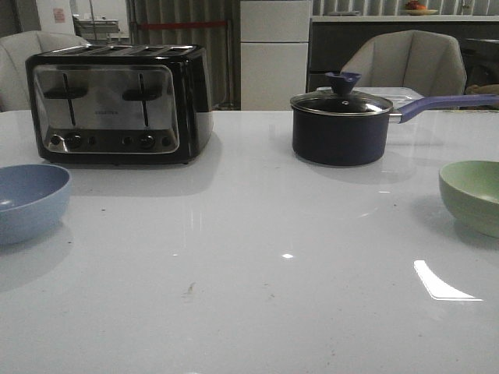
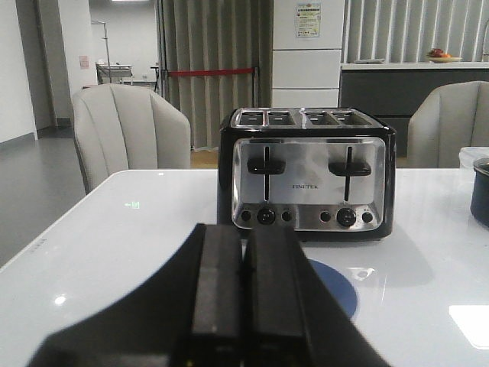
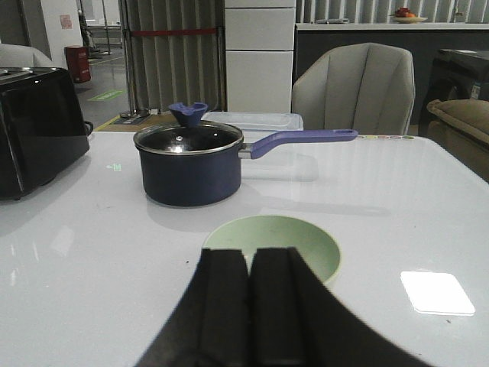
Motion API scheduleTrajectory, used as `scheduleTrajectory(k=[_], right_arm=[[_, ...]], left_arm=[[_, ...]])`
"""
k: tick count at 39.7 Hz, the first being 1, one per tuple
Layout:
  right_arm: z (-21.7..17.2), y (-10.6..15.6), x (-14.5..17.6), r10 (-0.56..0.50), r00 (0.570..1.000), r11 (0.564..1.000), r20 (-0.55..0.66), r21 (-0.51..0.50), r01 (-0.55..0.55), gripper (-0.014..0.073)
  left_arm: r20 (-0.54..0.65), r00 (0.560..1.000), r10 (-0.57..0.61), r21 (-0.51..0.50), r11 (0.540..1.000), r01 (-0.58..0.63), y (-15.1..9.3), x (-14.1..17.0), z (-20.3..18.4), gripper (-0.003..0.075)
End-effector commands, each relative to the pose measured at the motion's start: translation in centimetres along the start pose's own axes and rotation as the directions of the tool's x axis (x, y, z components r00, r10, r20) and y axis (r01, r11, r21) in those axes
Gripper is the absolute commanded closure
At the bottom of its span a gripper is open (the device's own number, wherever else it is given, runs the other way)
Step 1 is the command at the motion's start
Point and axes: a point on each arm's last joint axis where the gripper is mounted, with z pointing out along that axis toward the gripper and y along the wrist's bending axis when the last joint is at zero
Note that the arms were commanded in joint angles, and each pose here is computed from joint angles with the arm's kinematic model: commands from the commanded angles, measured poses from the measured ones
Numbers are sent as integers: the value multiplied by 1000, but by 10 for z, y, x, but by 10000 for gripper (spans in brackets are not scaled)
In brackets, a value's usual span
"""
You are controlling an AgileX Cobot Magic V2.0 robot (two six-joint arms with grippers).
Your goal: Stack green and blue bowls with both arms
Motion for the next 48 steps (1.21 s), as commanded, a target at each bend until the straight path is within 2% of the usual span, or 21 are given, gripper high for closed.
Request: scheduleTrajectory(k=[1, 37, 42, 48], right_arm=[[-2, -1, -12, 2, 993, 1000, 117, 12, -3, 567], [-2, -1, -13, 2, 991, 1000, 134, 14, -4, 567], [-4, 0, -23, -8, 989, 1000, 144, 9, 6, 567], [-11, 3, -55, -50, 981, 999, 188, 4, 50, 567]], left_arm=[[103, 995, -15, 2, 1000, 14, 0, -7, -2, 622], [114, 993, -15, 1, 1000, 15, 0, -8, -2, 622], [194, 981, -15, -1, 1000, 16, 1, -20, -3, 622], [276, 961, -17, 4, 1000, 16, 0, -57, -10, 622]])
